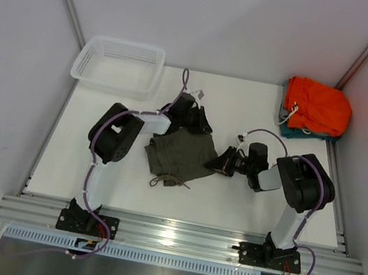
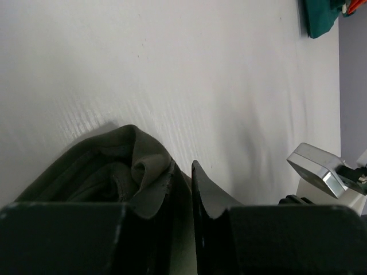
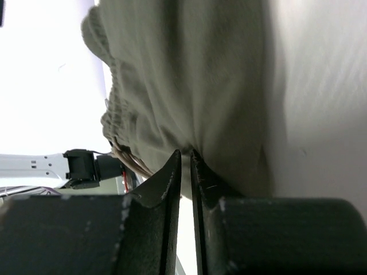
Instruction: Fold and stack the shorts
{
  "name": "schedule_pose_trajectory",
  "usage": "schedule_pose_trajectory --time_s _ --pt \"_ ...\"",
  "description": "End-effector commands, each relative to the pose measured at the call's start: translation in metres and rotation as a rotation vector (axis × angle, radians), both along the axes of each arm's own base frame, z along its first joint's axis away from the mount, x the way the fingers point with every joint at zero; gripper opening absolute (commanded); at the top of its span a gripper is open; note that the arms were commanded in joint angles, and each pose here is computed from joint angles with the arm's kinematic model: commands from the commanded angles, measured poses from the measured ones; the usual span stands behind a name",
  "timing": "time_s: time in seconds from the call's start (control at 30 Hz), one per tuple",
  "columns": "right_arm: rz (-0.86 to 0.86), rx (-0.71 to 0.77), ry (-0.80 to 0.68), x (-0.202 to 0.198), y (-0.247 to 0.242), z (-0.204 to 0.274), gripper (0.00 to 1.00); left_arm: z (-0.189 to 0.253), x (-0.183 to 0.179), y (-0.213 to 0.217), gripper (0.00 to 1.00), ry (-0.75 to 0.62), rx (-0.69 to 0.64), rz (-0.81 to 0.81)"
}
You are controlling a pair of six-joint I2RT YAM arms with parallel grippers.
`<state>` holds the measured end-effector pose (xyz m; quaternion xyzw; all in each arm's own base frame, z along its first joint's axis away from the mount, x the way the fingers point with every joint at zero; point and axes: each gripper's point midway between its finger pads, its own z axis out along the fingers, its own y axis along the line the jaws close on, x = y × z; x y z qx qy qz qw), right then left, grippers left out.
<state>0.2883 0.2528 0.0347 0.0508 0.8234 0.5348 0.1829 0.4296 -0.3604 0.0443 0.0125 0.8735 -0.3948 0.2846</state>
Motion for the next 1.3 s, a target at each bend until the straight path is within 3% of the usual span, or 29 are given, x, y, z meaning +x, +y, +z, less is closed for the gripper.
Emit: schedule_pose_trajectory --time_s 0.0,0.23,0.33,0.47,0.57,0.73,0.87,0.97,1.03,1.07,1.13,1.27 --pt "0.005 -0.045 -0.011 -0.012 -0.007 -0.009 0.14 -0.002 0.012 -0.005 0.19 -0.063 0.014 0.026" --pt "0.001 -0.162 -0.013 -0.027 -0.022 -0.013 0.17 0.016 0.019 -0.005 0.19 -0.114 0.011 0.042" --pt "0.005 -0.171 -0.071 -0.022 -0.024 0.013 0.29 0.035 0.021 -0.007 0.20 -0.137 -0.002 0.037" --pt "-0.003 -0.199 -0.187 -0.011 -0.028 0.060 0.61 0.072 0.024 -0.009 0.21 -0.179 -0.017 0.022" --pt "-0.018 -0.204 -0.267 -0.002 -0.033 0.092 0.74 0.108 0.023 -0.009 0.22 -0.213 -0.035 0.016" --pt "-0.028 -0.139 -0.298 0.019 -0.043 0.107 0.83 0.170 0.015 -0.004 0.27 -0.264 -0.062 0.005" --pt "-0.048 -0.137 -0.291 0.039 -0.048 0.096 0.93 0.195 -0.005 0.016 0.50 -0.251 -0.031 0.028" --pt "-0.069 -0.109 -0.285 0.056 -0.050 0.087 0.96 0.179 -0.023 0.030 0.66 -0.210 -0.003 0.035" --pt "-0.089 -0.064 -0.298 0.064 -0.048 0.088 0.98 0.192 -0.033 0.036 0.73 -0.238 -0.019 0.037" --pt "-0.091 -0.047 -0.294 0.066 -0.046 0.087 0.98 0.169 -0.044 0.043 0.76 -0.198 0.008 0.036" --pt "-0.122 -0.014 -0.286 0.072 -0.045 0.079 1.00 0.178 -0.051 0.048 0.79 -0.226 -0.014 0.044" --pt "-0.201 0.020 -0.263 0.080 -0.048 0.063 0.99 0.141 -0.077 0.062 0.81 -0.163 -0.002 0.046"
